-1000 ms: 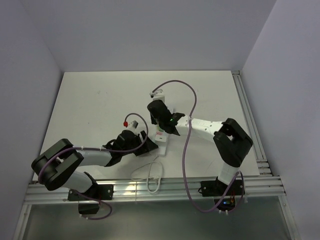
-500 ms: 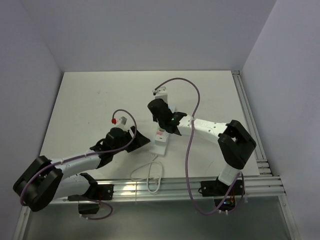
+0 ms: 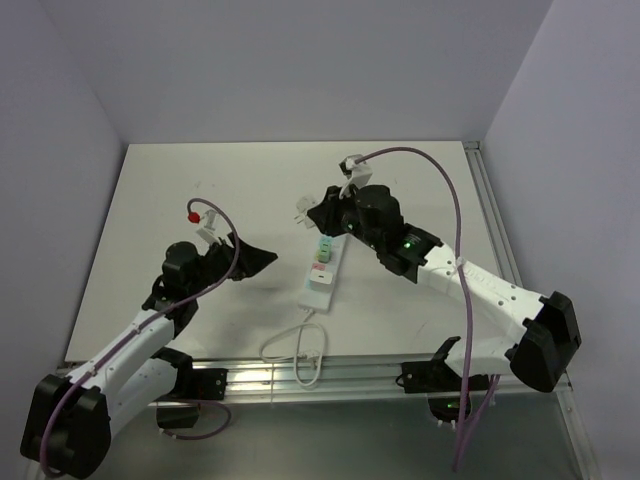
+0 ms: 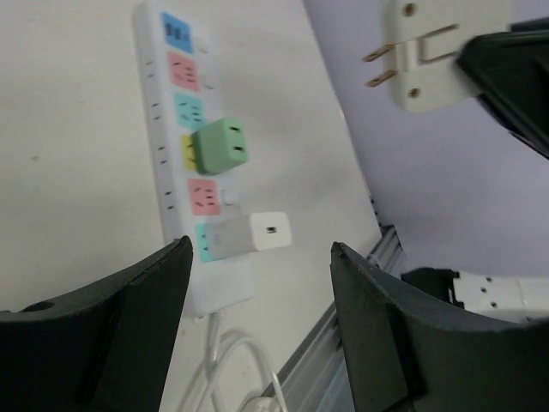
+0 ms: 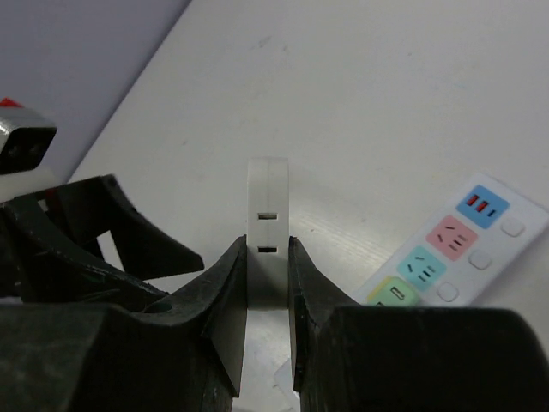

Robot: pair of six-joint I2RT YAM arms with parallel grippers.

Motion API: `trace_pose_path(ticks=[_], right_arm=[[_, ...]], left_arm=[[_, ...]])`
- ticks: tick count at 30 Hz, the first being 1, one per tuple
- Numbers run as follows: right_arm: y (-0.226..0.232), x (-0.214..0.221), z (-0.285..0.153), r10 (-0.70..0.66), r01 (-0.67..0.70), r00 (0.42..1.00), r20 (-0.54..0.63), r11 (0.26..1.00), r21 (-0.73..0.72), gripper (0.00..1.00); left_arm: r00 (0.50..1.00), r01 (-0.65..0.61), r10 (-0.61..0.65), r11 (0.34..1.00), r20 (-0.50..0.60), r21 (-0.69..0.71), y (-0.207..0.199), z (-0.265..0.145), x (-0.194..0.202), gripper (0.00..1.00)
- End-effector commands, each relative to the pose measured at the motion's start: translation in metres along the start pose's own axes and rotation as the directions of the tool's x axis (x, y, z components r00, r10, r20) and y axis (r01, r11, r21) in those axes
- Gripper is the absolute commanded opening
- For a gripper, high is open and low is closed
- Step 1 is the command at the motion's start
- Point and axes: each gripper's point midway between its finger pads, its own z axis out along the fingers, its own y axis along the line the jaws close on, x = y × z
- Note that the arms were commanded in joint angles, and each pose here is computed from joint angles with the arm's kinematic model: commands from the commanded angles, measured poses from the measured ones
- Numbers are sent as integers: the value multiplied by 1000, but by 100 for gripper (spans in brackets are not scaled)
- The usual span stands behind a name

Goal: Insert the plug

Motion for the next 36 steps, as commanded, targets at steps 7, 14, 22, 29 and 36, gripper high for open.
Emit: trace_pose_path(ticks=[7,14,22,29,36], right_arm=[[61,12,-38,19,-74,989,-148,923,-377,0],[93,7,-65,56,-160,978,-202,823,-544,0],[105,3,-81,68,-216,966,-251,747,-629,0],[110,2,-85,89,-260,955,-281,706,-659,0],[107,5,-83,108,-292,946,-305,691,-661,0]], left_arm=[[980,-192,195,911,32,366,-90,-24,-22,76],[976,-195,217,871,3,452,-107,-30,-18,73],[972,-204,235,818,13,538,-125,-43,-16,69],[966,-226,257,786,28,575,-133,-49,-16,45],[963,-234,268,763,35,603,-136,-54,-12,26]])
